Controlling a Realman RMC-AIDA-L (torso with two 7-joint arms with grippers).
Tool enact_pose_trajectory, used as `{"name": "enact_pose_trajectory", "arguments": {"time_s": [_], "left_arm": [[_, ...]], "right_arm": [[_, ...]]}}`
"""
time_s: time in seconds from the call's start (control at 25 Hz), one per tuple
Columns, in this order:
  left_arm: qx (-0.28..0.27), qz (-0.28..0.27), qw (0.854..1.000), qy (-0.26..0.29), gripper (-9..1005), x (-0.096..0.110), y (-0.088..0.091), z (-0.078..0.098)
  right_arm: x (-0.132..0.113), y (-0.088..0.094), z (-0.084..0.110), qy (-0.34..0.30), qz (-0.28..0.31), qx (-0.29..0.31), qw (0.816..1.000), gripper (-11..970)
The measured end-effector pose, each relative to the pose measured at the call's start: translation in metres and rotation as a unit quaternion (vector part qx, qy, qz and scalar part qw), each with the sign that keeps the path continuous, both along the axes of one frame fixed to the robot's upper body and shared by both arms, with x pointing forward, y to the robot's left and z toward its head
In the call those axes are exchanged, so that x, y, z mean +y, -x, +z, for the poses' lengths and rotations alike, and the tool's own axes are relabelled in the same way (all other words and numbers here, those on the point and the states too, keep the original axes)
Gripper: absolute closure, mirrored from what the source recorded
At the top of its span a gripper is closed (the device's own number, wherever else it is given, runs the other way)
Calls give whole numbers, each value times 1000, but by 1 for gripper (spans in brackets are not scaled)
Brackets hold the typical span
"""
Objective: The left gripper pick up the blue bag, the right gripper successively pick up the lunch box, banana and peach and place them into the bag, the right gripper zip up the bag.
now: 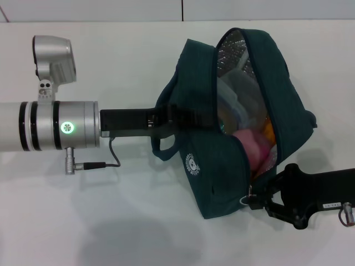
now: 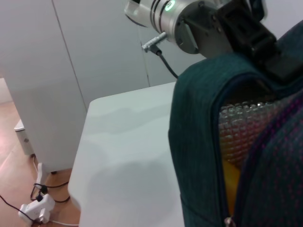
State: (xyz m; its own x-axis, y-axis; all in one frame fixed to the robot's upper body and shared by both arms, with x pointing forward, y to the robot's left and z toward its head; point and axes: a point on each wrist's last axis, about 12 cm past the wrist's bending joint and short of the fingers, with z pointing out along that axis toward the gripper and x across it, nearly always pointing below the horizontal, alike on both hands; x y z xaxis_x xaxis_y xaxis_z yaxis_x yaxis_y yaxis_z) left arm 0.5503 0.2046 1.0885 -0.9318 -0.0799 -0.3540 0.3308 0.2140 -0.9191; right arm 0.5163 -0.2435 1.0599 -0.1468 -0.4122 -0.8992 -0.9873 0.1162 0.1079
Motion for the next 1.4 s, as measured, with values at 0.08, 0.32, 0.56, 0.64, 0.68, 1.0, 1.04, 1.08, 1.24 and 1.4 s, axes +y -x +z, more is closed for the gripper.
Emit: {"name": "enact_pose_trajectory", "arguments": {"time_s": [0.08, 0.32, 0.56, 0.64, 0.68, 1.0, 1.04, 1.08, 1.24, 1.4], "left_arm": [[0, 0, 1000, 0, 950, 0, 0, 0], [-1, 1, 1000, 1, 950, 0, 0, 0], [-1, 3, 1000, 1, 949, 1, 2, -2], [-1, 4, 1000, 2, 949, 2, 3, -3], [-1, 6, 1000, 3, 949, 2, 3, -3], [-13, 12, 1000, 15, 940, 2, 2, -1], [-13, 13, 1000, 16, 935, 1, 2, -2], [-14, 14, 1000, 18, 931, 1, 2, -2], [-21, 15, 1000, 18, 851, 2, 3, -2], [-24, 20, 999, 18, 765, 5, 5, -4]], "right_arm": [[0, 0, 0, 0, 0, -1, 1000, 715], [0, -2, 2, 0, 2, -6, 1000, 877], [-3, -2, 12, -3, 17, -22, 1000, 954], [-5, -2, 16, -4, 23, -28, 999, 954], [-5, -2, 18, -4, 25, -30, 999, 954], [-12, 0, 25, 2, 25, -40, 999, 954], [-13, 1, 26, 2, 24, -40, 999, 954], [-13, 0, 26, 2, 23, -40, 999, 954], [-16, 0, 27, 3, 19, -41, 999, 954], [-19, -1, 29, 2, 10, -46, 999, 954]]}}
